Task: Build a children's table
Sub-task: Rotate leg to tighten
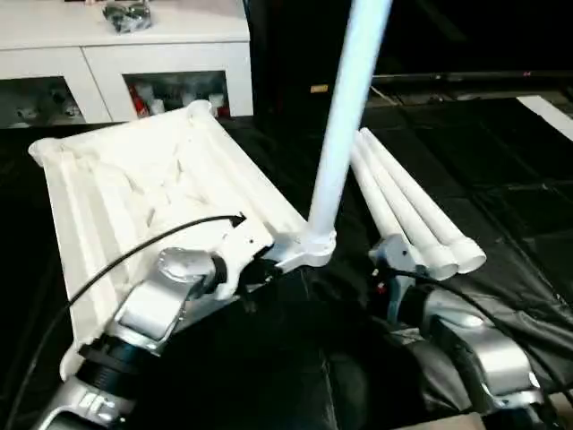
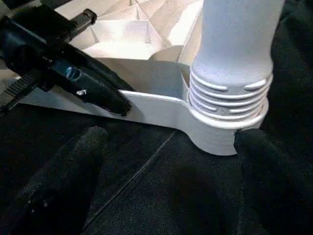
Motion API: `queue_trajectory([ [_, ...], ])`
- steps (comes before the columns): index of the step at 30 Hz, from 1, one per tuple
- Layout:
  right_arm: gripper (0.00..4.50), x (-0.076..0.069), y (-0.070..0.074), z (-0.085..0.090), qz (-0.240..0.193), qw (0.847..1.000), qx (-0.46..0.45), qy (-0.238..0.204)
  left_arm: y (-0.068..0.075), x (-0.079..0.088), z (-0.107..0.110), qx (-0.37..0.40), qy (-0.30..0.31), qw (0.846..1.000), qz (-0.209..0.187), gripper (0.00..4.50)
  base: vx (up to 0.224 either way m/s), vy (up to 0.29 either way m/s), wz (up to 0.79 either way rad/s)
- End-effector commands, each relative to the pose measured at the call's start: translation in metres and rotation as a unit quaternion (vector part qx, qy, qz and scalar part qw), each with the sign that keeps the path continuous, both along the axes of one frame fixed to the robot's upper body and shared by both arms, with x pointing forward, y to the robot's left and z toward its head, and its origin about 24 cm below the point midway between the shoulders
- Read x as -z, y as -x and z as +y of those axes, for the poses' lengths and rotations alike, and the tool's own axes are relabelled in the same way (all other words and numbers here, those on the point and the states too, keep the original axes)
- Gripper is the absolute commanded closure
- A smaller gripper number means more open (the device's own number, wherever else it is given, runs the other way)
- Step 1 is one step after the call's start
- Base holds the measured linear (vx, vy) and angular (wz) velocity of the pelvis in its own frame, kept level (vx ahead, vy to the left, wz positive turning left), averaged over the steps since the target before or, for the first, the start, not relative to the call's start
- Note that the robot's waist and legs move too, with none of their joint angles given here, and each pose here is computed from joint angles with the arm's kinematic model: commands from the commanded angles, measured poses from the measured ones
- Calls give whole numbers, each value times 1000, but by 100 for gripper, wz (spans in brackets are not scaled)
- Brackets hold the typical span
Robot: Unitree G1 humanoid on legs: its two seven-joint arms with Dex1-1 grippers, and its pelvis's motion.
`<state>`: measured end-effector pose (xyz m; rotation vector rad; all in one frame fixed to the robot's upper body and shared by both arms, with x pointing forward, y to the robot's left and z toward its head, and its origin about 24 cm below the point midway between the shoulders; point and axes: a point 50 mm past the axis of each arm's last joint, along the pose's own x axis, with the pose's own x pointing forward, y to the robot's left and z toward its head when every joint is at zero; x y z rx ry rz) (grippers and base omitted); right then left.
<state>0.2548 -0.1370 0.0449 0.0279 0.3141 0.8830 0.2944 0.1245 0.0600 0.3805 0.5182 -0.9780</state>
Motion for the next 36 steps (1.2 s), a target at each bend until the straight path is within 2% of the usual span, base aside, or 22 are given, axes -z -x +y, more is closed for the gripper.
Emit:
queue_trajectory([
  [1,3,-5,4,-2,5,1000,2,-18,-1,-6,0,6,13,1000,-6,423,0,0,0],
  [6,0,-6,10,1,17,999,19,-29,6,-13,7,16,34,999,-2,383,0,0,0],
  [9,0,-7,10,1,5,999,31,-25,6,-20,10,2,65,998,-3,353,0,0,0],
  [11,0,-7,13,2,-12,1000,19,-17,5,-30,14,-11,90,996,-19,346,0,0,0],
  [13,0,-6,15,2,-12,1000,15,-15,5,-33,17,-17,95,995,-36,323,0,0,0],
  [16,0,-8,17,3,-7,999,24,-41,7,-38,19,-21,119,992,-45,298,0,0,0],
  [19,0,-10,20,6,-16,998,42,-53,12,-48,25,-73,168,980,-79,267,0,0,0],
  [22,0,-10,22,7,-21,997,49,-54,14,-51,29,-102,185,973,-92,255,0,0,0],
  [26,0,-18,30,8,-45,996,53,-64,24,-61,42,-197,224,943,-144,215,0,0,0],
  [27,0,-17,31,7,-36,996,57,-62,26,-62,43,-207,228,940,-149,215,0,0,0],
  [28,0,-14,35,6,-4,996,68,-56,34,-63,47,-236,238,929,-161,209,0,0,0],
  [30,0,-17,39,7,-44,997,57,-41,43,-60,49,-256,238,922,-166,188,0,0,0],
  [32,0,-12,44,6,-45,997,53,-28,54,-52,48,-258,219,926,-168,173,6,-24,20],
  [33,0,-11,45,5,-44,997,56,-29,57,-49,47,-260,219,927,-160,166,12,-49,40],
  [34,0,-11,46,2,-50,994,77,-52,61,-41,46,-284,231,922,-128,148,27,-92,69],
  [35,0,-13,46,1,-55,992,91,-72,63,-37,46,-299,238,917,-114,148,26,-158,70],
  [36,0,-14,47,-1,-69,991,89,-71,65,-34,46,-311,239,914,-104,138,26,-158,70],
])
